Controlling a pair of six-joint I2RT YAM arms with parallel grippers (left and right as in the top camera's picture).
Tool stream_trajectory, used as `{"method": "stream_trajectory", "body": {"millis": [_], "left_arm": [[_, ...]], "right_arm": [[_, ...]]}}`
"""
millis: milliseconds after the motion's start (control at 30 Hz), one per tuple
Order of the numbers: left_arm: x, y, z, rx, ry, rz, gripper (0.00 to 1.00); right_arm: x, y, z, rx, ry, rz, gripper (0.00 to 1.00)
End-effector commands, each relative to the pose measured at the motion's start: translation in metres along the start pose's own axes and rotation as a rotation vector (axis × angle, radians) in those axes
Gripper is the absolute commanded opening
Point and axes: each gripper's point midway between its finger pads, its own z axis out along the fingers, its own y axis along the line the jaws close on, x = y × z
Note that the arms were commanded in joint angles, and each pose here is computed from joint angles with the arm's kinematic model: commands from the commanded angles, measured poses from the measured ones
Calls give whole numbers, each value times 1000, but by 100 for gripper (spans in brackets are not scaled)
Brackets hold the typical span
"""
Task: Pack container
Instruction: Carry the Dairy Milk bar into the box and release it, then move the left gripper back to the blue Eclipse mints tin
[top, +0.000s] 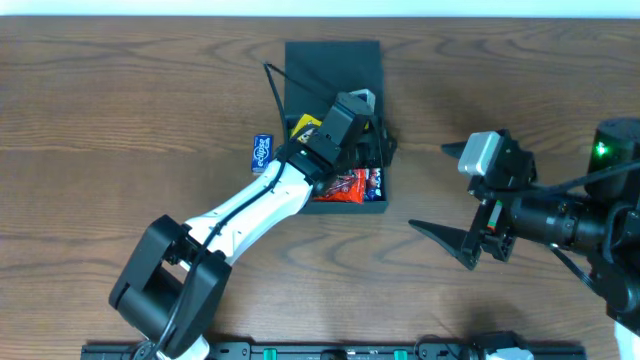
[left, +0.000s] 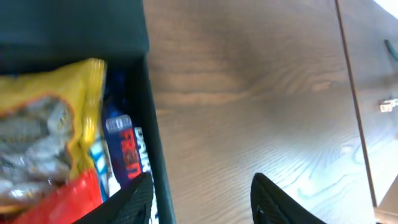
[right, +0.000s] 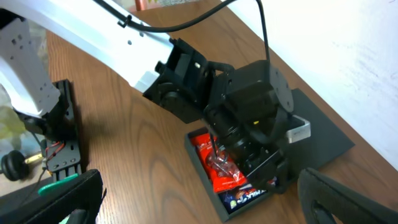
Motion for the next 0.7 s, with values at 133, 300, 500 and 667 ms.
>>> {"method": "stream_trajectory", "body": {"millis": [133,300,500,667], "left_arm": [[-67,34,-38,-54,-154,106,64],[-105,108,-70,-185,-209,43,63],[-109,166,-94,-310,-174,60,63],[-96,217,-117,-524,-105,97,65]], "right_arm": [[-4,1,-2,-4,-17,6,99],[-6,-1,-2,2,-25,-6,99],[-9,-7,1,6,-32,-14,99],[-5,-21,13,-6,-15,8,99]]}}
